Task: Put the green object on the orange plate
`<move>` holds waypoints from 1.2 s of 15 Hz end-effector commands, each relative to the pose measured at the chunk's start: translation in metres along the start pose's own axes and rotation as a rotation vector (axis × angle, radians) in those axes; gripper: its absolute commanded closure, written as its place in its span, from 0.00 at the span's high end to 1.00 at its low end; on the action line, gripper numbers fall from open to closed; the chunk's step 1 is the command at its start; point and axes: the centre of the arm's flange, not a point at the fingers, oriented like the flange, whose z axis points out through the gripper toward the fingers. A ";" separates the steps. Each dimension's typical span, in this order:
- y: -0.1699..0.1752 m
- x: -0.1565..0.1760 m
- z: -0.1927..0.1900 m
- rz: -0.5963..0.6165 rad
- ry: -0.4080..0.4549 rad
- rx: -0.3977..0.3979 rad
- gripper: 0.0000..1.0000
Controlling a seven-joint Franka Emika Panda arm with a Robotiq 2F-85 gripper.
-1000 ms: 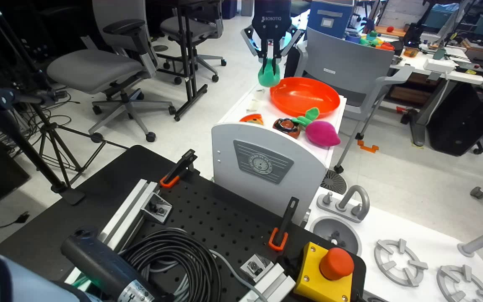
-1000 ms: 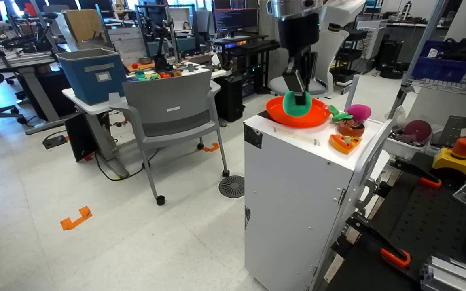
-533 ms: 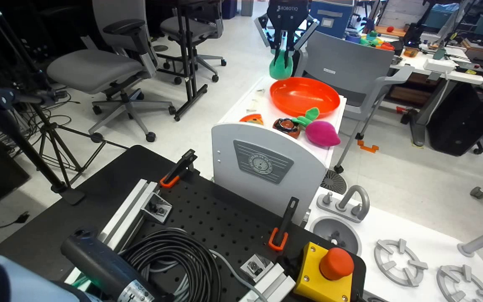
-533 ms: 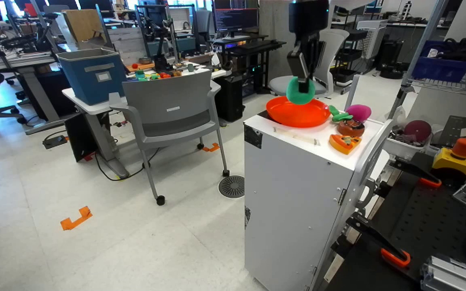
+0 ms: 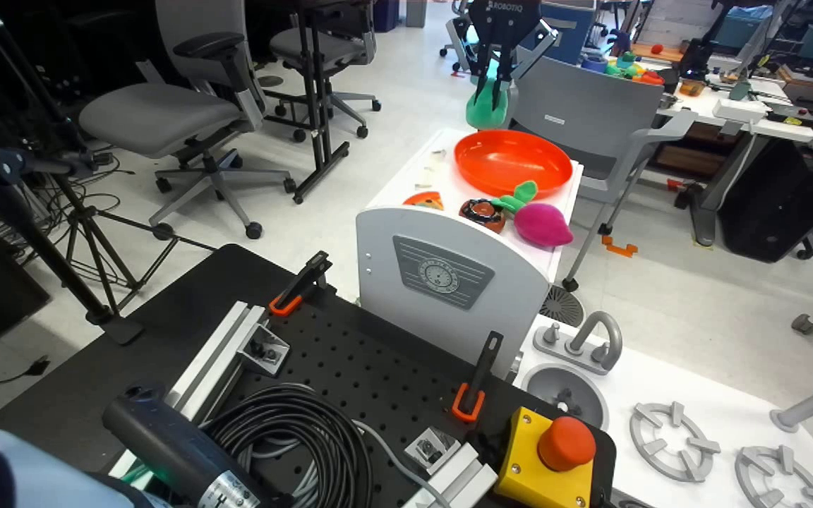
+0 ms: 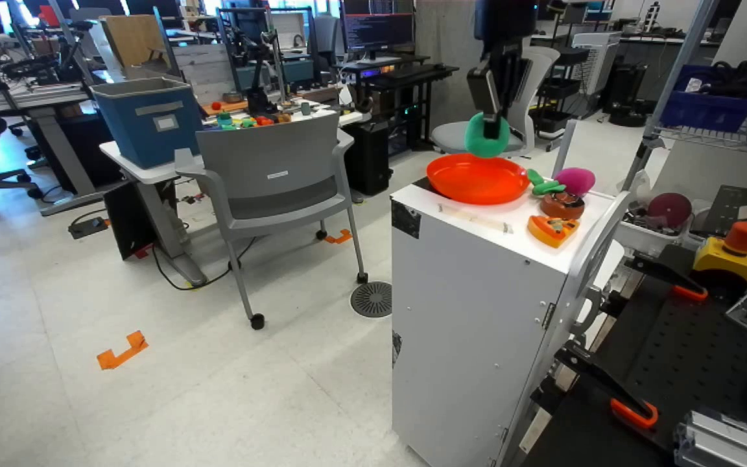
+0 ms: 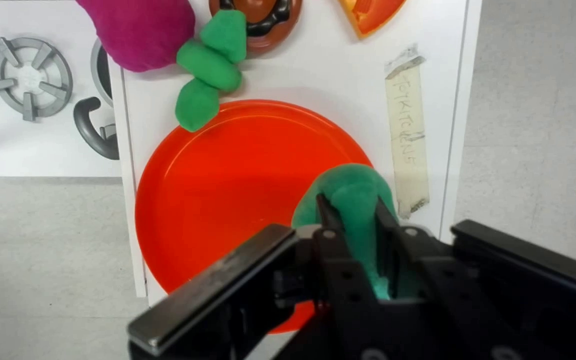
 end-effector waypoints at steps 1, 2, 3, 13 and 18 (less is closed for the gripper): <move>0.006 -0.006 -0.004 0.006 0.027 0.021 0.04; 0.008 -0.006 -0.005 0.011 0.027 0.023 0.04; 0.009 -0.007 -0.005 0.017 0.029 0.024 0.04; 0.030 -0.010 -0.011 0.077 0.059 0.033 0.04; 0.030 -0.010 -0.012 0.080 0.063 0.030 0.04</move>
